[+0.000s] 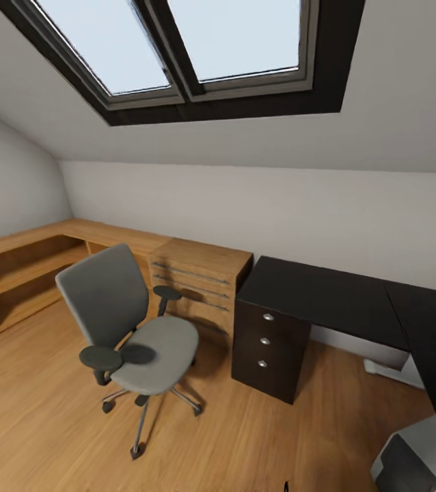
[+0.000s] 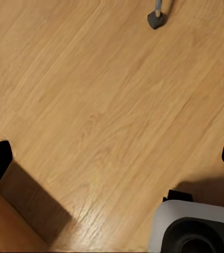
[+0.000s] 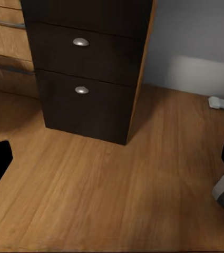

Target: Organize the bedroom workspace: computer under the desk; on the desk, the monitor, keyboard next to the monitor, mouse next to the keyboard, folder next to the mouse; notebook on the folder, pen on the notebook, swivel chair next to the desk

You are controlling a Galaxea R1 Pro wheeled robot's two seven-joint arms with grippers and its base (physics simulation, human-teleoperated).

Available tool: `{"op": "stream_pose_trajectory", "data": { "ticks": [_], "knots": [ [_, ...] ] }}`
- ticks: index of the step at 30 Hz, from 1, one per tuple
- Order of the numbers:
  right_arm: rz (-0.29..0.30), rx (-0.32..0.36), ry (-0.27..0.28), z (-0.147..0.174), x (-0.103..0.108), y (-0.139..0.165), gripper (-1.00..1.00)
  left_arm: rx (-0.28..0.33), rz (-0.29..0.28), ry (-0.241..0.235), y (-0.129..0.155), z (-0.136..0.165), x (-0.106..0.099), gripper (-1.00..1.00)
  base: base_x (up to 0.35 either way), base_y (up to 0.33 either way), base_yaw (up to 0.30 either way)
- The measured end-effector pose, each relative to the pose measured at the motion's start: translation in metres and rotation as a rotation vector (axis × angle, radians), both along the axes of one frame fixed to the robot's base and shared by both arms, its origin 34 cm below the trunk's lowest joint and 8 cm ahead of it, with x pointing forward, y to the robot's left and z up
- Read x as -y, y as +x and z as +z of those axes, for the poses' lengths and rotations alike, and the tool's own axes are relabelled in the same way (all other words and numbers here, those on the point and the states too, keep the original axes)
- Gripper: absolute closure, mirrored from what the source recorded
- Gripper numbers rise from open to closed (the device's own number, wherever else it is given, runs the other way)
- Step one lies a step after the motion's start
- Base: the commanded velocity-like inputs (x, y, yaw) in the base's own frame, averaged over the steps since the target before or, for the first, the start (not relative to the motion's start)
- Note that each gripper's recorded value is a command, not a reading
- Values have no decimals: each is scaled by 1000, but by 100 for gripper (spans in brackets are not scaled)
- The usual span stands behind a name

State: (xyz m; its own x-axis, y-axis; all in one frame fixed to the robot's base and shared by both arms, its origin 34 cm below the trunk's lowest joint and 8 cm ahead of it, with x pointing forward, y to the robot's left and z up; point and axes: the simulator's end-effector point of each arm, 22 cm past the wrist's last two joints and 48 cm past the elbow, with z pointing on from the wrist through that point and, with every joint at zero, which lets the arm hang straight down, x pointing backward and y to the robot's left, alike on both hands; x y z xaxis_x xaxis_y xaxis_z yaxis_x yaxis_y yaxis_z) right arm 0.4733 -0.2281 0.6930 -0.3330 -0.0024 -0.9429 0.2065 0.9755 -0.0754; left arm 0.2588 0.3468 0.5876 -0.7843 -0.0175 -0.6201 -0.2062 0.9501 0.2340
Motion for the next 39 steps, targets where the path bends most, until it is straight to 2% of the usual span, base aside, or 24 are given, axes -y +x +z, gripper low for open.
{"op": "stream_pose_trajectory", "data": {
  "ticks": [7, 11, 13, 15, 19, 22, 28, 35, 39],
  "knots": [
    [-1, -3, -9, -1, 6, -2, -100, 3, 5, 3, 0, 1, -2, -100, -50, 44, 288],
    [-5, -11, -24, -4, 17, -8, -100, 35, 14, 7, 5, 5, -4, -100, -8, 7, 288],
    [-7, -14, -41, -5, 28, -10, -100, 84, 33, 12, 11, 12, -8, -100, -3, 3, 288],
    [-14, -17, -76, -5, 52, -12, -100, 158, 93, 23, 17, 24, -18, -100, -1, 1, 288],
    [-17, -19, -115, -4, 78, -13, -100, 197, 143, 29, 18, 30, -25, -100, -1, 1, 288],
    [-21, -21, -139, -3, 94, -14, -100, 210, 153, 18, 20, 31, -19, -100, 0, 0, 288],
    [-18, -21, -149, -2, 100, -14, -100, 245, 162, -20, 32, 33, 6, -100, 0, 0, 288],
    [-24, -22, -151, -2, 102, -14, -100, 375, 178, -40, 86, 56, 7, -100, 0, 0, 288],
    [-25, -22, -149, -2, 101, -14, -100, 349, 184, -47, 90, 52, 6, -100, 0, 0, 288]
  ]
}}
